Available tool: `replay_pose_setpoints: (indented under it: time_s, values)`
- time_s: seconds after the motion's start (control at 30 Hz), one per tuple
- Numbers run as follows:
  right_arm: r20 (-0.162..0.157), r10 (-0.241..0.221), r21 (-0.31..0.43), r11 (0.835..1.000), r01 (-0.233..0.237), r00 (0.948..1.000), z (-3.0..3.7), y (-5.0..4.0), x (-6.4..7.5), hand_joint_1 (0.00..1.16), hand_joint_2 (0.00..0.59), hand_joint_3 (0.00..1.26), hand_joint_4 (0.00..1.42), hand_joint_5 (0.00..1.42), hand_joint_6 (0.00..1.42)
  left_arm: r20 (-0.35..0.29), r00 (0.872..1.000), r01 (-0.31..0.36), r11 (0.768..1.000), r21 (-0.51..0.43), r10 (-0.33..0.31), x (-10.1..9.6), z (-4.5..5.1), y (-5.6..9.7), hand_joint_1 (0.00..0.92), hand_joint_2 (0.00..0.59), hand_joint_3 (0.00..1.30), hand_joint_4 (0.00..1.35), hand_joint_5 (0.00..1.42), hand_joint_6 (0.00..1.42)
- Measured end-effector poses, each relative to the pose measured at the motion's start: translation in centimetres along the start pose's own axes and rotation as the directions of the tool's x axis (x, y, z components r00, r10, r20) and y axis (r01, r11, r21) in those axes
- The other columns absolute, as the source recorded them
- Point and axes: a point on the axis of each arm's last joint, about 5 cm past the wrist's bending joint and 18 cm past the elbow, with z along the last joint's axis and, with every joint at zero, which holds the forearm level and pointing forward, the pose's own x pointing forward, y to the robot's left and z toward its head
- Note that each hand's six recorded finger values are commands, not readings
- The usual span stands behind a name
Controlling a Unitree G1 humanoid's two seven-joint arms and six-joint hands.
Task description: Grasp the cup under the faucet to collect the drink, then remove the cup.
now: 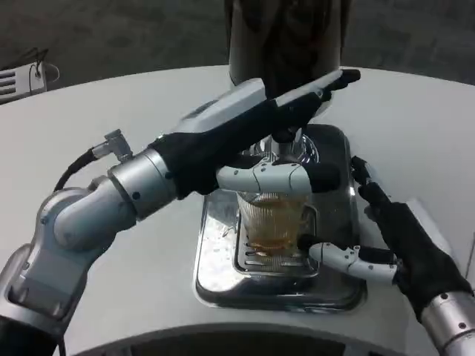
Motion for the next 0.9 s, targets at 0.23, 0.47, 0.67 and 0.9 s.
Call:
replay_pose_setpoints:
  time_s: [0.23,0.47,0.67,0.9]
  values:
    - [0.006,0.010,0.012,1.000,-0.010,0.9999,-0.05,0.34,0.8,0.83,0.193,0.00,0.00,0.00,0.02,-0.004,1.000,0.001,1.000,0.007,-0.001,-0.2,0.10,0.1,0.000,0.000,0.05,0.00,0.05,0.06]
    - [0.020,0.027,0.021,0.999,-0.028,0.9994,0.13,0.79,1.5,0.83,0.196,0.00,0.00,0.00,0.02,-0.012,1.000,0.000,1.000,0.012,0.000,-0.4,0.32,0.2,0.000,0.000,0.05,0.00,0.05,0.06]
    - [0.022,0.033,0.025,0.999,-0.033,0.9992,0.08,0.97,1.7,0.82,0.199,0.00,0.00,0.00,0.03,-0.017,1.000,-0.007,1.000,0.010,0.007,-0.8,0.38,0.2,0.000,0.000,0.05,0.00,0.05,0.06]
    - [0.027,0.039,0.036,0.999,-0.040,0.9989,0.12,1.21,2.0,0.82,0.207,0.00,0.00,0.00,0.03,-0.015,0.999,-0.051,0.999,0.003,0.051,-1.7,0.33,-0.1,0.000,0.000,0.06,0.00,0.06,0.08]
